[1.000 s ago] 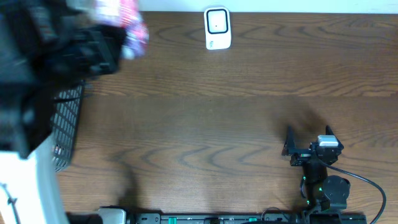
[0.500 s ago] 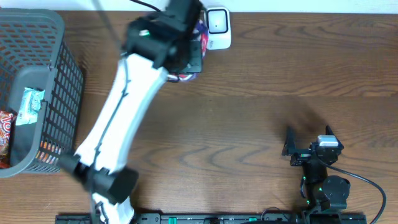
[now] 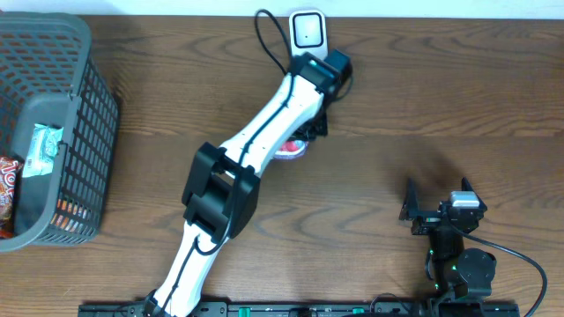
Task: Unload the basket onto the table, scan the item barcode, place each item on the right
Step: 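Carry the pink bag to the scanner and set it down in front, then return the left gripper to the basket and grasp the mint-green packet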
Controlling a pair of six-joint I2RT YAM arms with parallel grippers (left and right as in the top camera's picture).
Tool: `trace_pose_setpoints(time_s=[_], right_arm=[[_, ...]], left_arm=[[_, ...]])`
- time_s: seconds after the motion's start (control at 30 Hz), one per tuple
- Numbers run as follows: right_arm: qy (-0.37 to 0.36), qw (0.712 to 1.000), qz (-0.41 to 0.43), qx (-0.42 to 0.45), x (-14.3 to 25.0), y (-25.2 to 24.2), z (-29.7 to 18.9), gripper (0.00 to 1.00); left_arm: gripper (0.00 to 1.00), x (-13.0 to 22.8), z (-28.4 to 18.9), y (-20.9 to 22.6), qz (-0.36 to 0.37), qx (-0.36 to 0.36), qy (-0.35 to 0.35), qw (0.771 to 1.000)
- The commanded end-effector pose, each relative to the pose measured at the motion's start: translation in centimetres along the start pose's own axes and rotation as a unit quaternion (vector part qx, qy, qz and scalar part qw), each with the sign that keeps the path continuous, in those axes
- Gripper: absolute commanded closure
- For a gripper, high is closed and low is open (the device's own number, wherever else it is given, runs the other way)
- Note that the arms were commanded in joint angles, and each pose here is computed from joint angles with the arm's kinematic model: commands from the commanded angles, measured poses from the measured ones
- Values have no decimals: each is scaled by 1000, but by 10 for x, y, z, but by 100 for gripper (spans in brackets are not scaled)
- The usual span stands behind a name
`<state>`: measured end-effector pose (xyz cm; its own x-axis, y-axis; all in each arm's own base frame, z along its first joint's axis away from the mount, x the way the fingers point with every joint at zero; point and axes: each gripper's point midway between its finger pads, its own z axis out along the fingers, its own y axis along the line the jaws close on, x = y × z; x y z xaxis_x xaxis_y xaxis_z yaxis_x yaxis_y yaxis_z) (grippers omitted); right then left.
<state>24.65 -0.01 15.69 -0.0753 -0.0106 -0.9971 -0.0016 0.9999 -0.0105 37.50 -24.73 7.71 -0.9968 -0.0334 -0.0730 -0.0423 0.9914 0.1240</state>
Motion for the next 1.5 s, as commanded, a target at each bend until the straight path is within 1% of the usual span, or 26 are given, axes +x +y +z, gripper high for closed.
trace_pose_setpoints(time_s=[0.0,0.03,0.07,0.13,0.17,0.3,0.4,0.5,0.6,0.7,0.8,0.9,1.0,1.07,1.13,1.2,1.27,1.3,1.37,1.4,1.47], right_arm=[[-1,1000,3,-4,0,2,0,1],[-1,1000,3,-4,0,2,0,1],[-1,1000,3,-4,0,2,0,1],[-1,1000,3,-4,0,2,0,1],[-1,1000,3,-4,0,2,0,1],[-1,1000,3,-4,0,2,0,1],[-1,1000,3,-4,0,2,0,1],[-1,1000,3,-4,0,2,0,1],[-1,1000,3,-4,0,2,0,1],[-1,1000,3,-4,0,2,0,1],[-1,1000,3,-4,0,2,0,1],[-1,1000,3,-4,0,2,0,1],[-1,1000,3,-4,0,2,0,1],[-1,1000,3,-4,0,2,0,1],[-1,1000,3,-4,0,2,0,1],[-1,1000,3,-4,0,2,0,1],[-1,1000,3,-4,0,2,0,1],[-1,1000,3,-4,0,2,0,1],[-1,1000,3,-4,0,2,0,1],[-1,1000,3,-4,0,2,0,1],[-1,1000,3,-4,0,2,0,1]], left_arm=[[19,-6,-11,4,-13,0,-19,1000],[4,-7,-15,4,-9,3,-23,1000],[2,-9,-21,4,4,12,-25,1000],[0,-14,-40,4,35,38,-34,998],[0,-17,-52,8,36,47,-43,997],[0,-37,-113,38,5,83,-104,991],[0,-53,-166,76,-25,112,-171,979],[0,-68,-223,135,-68,129,-259,955],[0,-75,-271,214,-149,104,-342,922],[0,-66,-309,299,-236,81,-406,879],[0,-44,-325,379,-325,41,-433,839],[0,-20,-314,442,-402,-2,-416,816],[0,4,-282,484,-455,-39,-364,812],[0,13,-261,502,-484,-48,-334,808],[0,15,-239,514,-496,-53,-308,810],[0,11,-219,521,-480,-60,-288,826],[0,6,-193,524,-451,-69,-259,851],[1,4,-180,524,-443,-71,-245,859],[1,1,-149,523,-426,-73,-209,877],[1,0,-129,523,-409,-76,-186,890],[1,2,-106,527,-391,-95,-160,901]])
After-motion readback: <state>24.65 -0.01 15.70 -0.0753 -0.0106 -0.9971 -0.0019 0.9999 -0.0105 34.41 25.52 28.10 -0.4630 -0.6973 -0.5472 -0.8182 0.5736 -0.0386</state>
